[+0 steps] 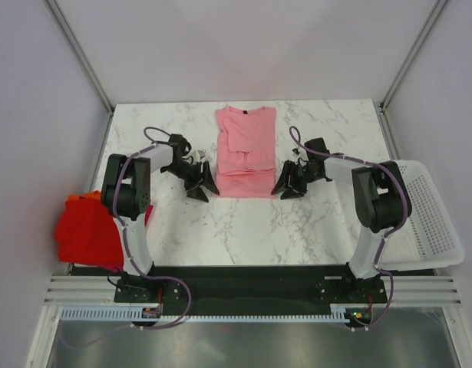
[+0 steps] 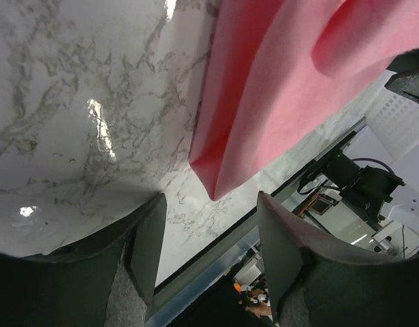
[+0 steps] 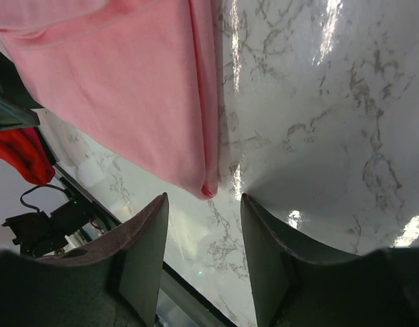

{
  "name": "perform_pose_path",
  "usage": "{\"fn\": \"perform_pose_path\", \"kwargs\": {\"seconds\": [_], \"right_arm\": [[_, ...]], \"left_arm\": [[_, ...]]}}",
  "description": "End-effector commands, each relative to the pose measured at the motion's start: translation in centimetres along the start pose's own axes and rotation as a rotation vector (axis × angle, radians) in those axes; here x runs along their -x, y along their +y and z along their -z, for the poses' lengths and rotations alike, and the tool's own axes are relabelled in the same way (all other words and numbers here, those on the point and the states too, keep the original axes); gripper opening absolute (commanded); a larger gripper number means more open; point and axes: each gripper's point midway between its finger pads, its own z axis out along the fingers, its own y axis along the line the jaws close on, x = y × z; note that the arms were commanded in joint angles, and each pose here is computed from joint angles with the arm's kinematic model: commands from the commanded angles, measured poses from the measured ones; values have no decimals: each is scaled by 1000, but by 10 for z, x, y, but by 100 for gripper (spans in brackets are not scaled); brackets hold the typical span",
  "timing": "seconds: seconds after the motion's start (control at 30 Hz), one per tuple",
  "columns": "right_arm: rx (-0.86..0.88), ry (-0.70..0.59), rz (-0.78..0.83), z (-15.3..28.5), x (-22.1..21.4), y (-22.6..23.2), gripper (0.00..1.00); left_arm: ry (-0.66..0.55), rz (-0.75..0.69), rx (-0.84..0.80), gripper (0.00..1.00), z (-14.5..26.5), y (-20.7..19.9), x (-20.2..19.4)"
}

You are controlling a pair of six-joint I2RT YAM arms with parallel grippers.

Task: Fold and stack the t-shirts
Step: Fold the tshirt

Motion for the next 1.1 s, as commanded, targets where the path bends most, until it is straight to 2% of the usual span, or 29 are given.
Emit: {"fn": "perform_pose_path", "kwargs": {"seconds": [0.0,0.23,0.4,0.43,0.47,0.5,0.53,0.57,0.6,0.87,0.97,1.07], "right_arm": [[45,-14,9,-5,12,13,55],[44,17,-4,-16,7,12,51],[58,54,-5,-24,-2,17,47],[59,58,-4,-25,-3,18,41],[61,61,-3,-26,-4,18,36],[61,62,-4,-26,-5,18,31],[64,61,5,-26,-5,19,18],[68,53,15,-23,-3,21,10],[69,46,24,-21,-2,22,2],[129,-45,112,30,19,50,0],[147,-70,142,58,16,64,0],[149,-59,137,66,5,65,0]], "left_arm": [[-12,-9,-26,62,-3,-8,10],[-8,-21,-18,59,-13,-8,19],[-1,-24,-22,49,-16,-8,19],[0,-25,-27,46,-16,-8,18],[4,-22,-29,34,-17,-8,17],[2,-24,-27,27,-17,-8,18],[2,-23,-30,20,-17,-9,18],[-2,-24,-32,7,-16,-11,18],[-7,-25,-33,2,-14,-12,19],[-62,-83,-92,2,20,-47,9],[-95,-117,-112,2,37,-62,1],[-103,-129,-133,2,46,-70,-11]]}}
